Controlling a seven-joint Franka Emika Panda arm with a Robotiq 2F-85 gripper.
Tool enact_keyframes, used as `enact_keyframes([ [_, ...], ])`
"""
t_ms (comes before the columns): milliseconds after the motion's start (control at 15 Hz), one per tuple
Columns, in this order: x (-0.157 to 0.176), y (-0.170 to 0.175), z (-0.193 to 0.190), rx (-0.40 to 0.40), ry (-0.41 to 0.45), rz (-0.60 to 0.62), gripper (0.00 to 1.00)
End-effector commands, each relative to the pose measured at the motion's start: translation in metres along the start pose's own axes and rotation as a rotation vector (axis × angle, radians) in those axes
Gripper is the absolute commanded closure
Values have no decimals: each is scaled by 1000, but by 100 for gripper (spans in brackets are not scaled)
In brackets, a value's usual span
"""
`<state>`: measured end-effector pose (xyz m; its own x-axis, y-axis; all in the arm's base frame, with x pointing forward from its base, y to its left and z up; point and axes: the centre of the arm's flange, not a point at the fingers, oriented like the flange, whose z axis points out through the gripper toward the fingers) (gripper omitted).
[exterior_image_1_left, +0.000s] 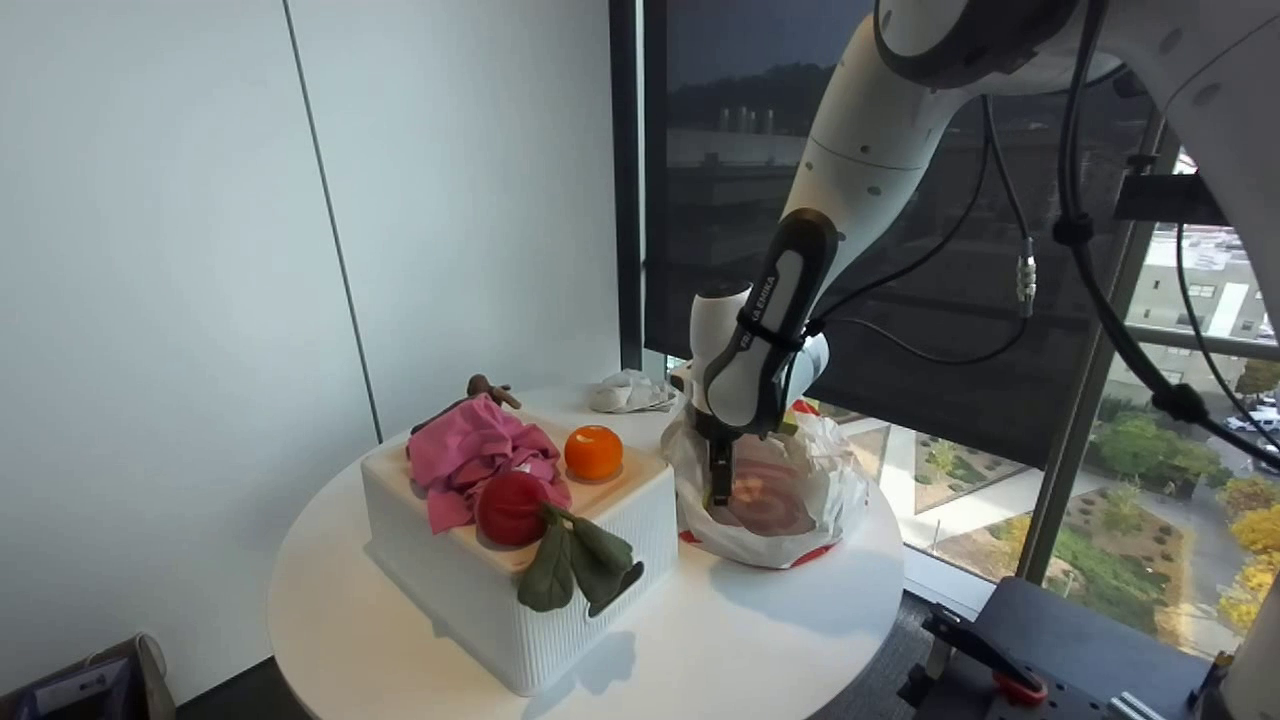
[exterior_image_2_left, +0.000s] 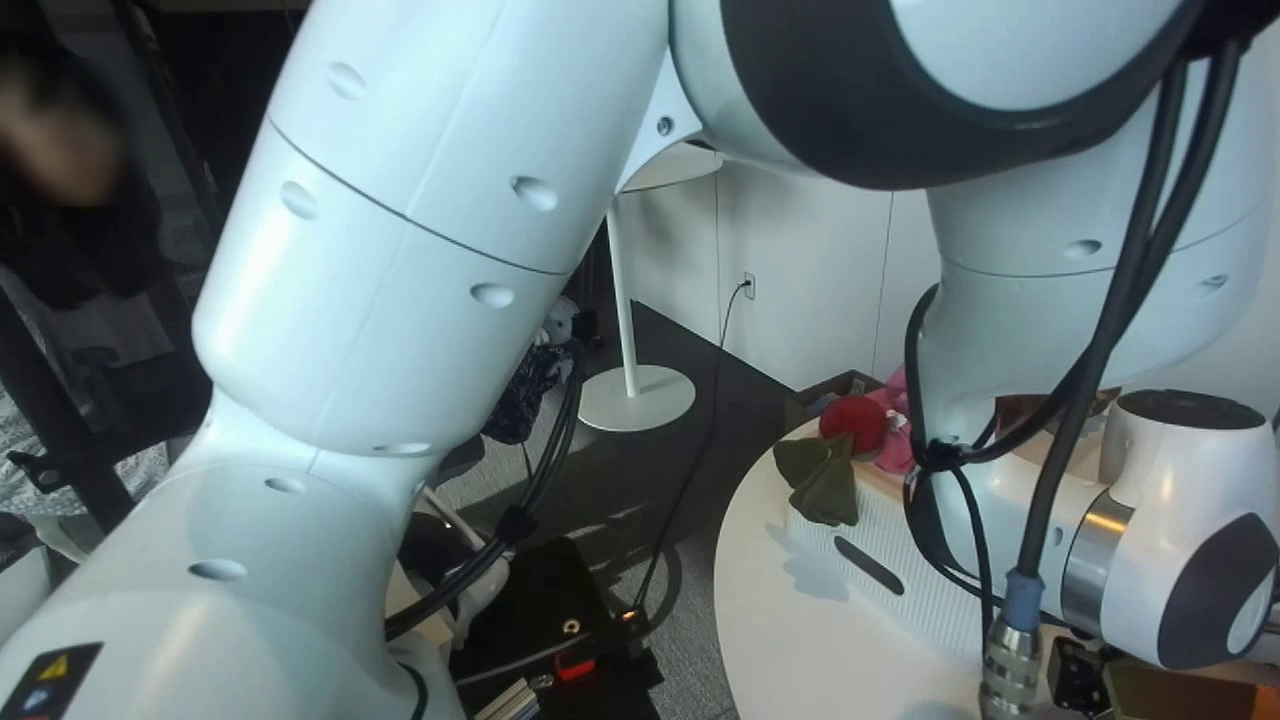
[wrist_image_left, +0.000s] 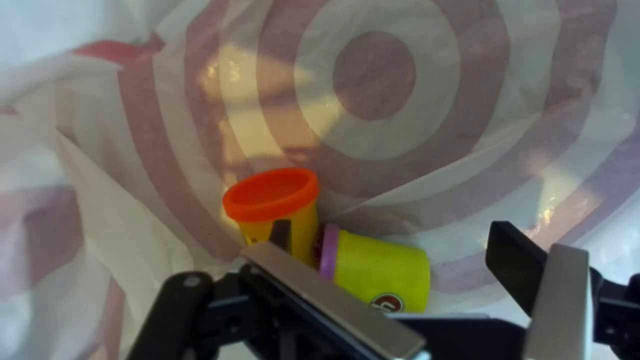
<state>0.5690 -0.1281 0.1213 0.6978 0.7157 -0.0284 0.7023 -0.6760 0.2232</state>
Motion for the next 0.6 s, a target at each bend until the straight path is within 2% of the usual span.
enact_keyframes([
  [0,3,30,11,0,4,-87,0],
  [533,6,44,29,14,-6,-151,0],
])
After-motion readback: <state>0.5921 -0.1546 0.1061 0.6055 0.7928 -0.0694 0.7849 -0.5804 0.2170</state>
